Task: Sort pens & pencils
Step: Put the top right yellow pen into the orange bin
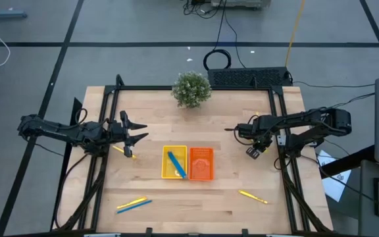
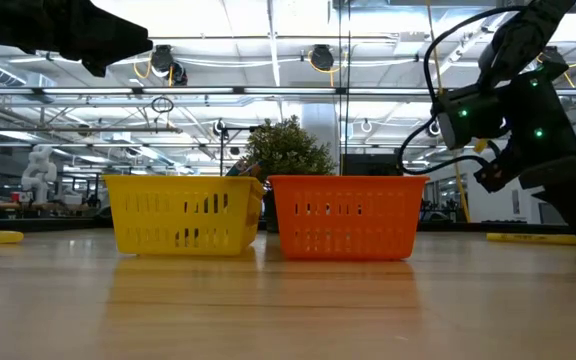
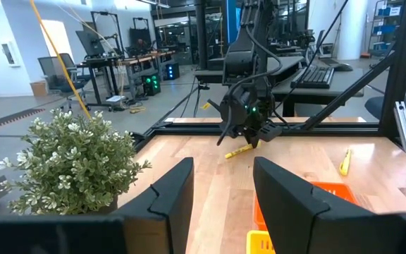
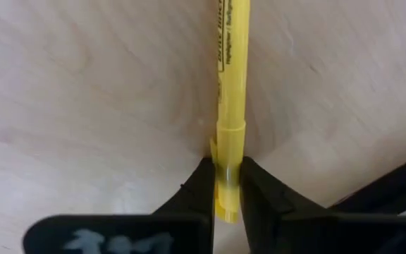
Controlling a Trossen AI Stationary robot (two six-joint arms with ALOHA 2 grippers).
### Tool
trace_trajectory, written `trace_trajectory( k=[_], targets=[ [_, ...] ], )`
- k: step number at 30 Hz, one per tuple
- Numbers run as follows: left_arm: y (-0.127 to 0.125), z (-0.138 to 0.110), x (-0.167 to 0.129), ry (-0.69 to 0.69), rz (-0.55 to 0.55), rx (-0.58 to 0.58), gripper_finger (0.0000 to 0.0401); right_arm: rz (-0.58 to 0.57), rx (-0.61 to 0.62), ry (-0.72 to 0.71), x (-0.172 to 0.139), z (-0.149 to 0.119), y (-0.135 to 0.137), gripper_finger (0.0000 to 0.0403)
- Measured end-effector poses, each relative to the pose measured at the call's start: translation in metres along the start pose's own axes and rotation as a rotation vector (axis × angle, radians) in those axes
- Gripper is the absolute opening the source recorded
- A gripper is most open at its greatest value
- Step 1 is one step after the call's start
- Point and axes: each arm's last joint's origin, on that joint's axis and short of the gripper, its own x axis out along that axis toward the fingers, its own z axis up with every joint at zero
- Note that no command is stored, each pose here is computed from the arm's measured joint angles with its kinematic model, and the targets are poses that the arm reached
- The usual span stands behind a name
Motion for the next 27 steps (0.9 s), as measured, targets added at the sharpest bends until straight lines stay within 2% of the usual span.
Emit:
trace_trajectory(
  k=[5,12,19,27],
  targets=[
    [0.000,0.000,0.000,0.000,0.000,0.000,0.0154,0.040,-0.026,-0.060,-0.007,-0.005,0.004,0.0028],
    [0.000,0.000,0.000,0.000,0.000,0.000,0.0154,0.199,-0.077,-0.297,-0.027,-0.010,0.018,0.0028],
    [0.000,0.000,0.000,0.000,0.000,0.000,0.0154,0.355,-0.201,-0.670,-0.052,0.002,0.040,0.0028],
    [0.000,0.000,0.000,0.000,0.000,-0.005,0.0154,0.513,-0.392,-1.241,-0.082,0.021,0.059,0.0028]
  ],
)
